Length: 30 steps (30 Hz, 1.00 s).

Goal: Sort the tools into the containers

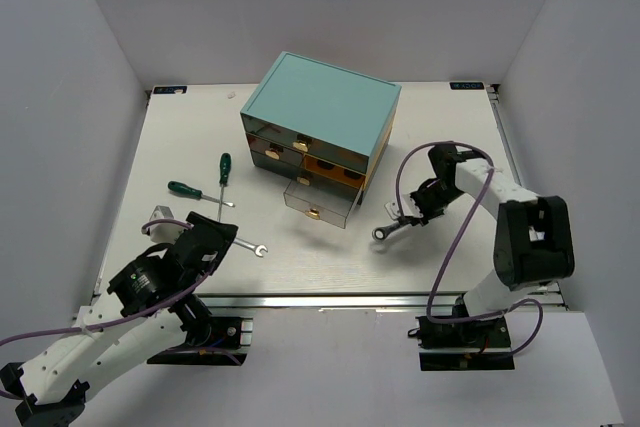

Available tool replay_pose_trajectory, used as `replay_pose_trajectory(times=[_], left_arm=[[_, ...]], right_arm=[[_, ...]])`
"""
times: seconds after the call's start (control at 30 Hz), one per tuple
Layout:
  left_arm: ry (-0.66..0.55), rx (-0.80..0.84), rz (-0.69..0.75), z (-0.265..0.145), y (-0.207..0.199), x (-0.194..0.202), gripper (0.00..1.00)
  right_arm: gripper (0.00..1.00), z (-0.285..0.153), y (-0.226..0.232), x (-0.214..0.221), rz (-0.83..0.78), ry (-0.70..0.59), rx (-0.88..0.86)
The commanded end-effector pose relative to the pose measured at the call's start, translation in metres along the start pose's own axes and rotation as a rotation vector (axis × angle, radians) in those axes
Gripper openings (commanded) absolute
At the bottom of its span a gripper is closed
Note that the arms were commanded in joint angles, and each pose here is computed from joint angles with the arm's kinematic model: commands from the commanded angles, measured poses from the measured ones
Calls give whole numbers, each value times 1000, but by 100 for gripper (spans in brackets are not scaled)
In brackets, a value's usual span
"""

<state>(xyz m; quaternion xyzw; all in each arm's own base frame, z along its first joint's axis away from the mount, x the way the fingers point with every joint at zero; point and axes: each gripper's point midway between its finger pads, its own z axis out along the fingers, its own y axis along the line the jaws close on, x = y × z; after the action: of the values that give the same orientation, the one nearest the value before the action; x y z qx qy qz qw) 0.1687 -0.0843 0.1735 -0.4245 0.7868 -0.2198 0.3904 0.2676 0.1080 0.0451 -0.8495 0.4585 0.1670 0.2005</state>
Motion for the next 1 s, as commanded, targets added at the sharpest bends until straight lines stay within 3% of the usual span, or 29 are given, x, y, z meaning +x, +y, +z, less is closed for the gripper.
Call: replay_pose_trajectory(times=[0.0,0.3,0.6,0.73,0.8,0.83,0.87,0.97], left_arm=[[-33,0,-4,2,1,-6,70],[-41,5,-6,0,1,-8,70],[-41,11,42,2,-6,-7,70],[-41,15,71,3,-13,-6,70],[-43,19,79,4,-15,-6,70],[-43,25,74,3,-17,-7,70],[-45,28,73,3,-18,-7,70],[-46,43,61,1,-20,-9,70]], right_arm=[[0,-22,-9,-39,-14,-114,92],[0,-73,-2,-122,-60,-291,161],[0,-136,-12,-275,-211,-599,192],[0,-164,-43,-347,-265,-776,242],[0,-155,-48,-369,-147,-838,186],[0,-162,-66,-381,-191,-880,244],[0,-156,-67,-387,-121,-904,208],[0,-133,-93,-382,-125,-902,273]])
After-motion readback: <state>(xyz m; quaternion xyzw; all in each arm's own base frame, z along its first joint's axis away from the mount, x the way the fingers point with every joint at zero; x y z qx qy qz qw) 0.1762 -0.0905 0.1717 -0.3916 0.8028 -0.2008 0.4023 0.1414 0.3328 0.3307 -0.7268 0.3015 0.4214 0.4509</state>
